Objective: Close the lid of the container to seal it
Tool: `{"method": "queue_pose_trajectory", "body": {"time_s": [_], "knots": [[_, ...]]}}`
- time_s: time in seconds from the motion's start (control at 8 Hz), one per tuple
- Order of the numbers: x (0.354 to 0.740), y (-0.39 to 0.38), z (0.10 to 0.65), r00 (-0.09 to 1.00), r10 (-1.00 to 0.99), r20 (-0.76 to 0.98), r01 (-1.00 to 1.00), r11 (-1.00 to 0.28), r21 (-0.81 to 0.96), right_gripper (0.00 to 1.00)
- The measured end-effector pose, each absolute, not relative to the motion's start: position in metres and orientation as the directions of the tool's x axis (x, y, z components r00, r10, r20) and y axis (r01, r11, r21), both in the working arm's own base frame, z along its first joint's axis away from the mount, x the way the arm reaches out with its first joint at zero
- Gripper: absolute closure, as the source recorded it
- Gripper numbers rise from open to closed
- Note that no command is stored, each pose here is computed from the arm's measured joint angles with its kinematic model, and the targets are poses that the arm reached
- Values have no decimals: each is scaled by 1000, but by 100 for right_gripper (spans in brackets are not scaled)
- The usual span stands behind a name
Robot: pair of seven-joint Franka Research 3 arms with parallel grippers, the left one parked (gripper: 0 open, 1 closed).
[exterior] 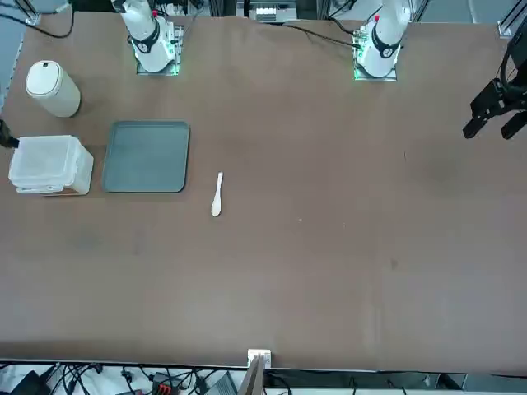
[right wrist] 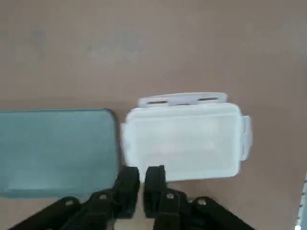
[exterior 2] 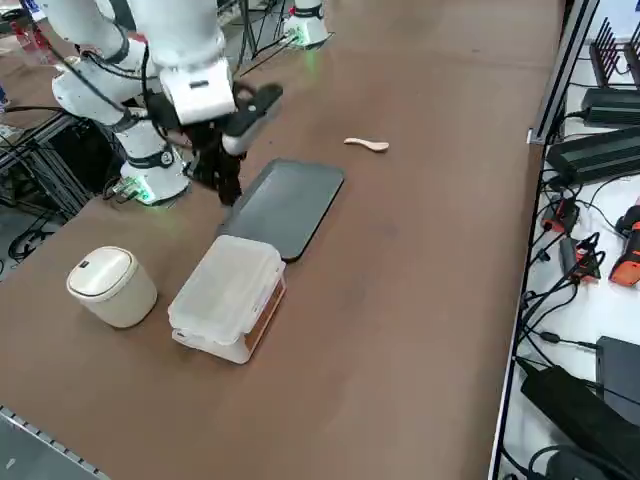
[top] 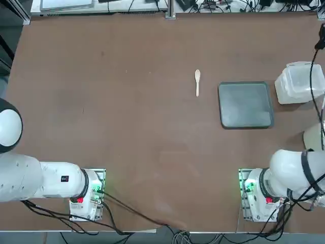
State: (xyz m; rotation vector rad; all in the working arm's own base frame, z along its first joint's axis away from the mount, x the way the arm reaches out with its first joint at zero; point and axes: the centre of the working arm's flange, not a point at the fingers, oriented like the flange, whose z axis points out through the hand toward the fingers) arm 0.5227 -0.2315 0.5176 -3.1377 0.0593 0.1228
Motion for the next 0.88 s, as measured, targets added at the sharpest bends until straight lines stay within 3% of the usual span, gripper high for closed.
{"method": "queue_pose_trajectory", "body": {"time_s": [0.5,0.62,0.88], "knots": [[547,-124,593,990,-113,-83,-113,-994,8,8],[551,-100,604,992,-110,-67,-110,-994,9,0],[557,-53,622,987,-156,-46,-158,-986,-45,0]]}}
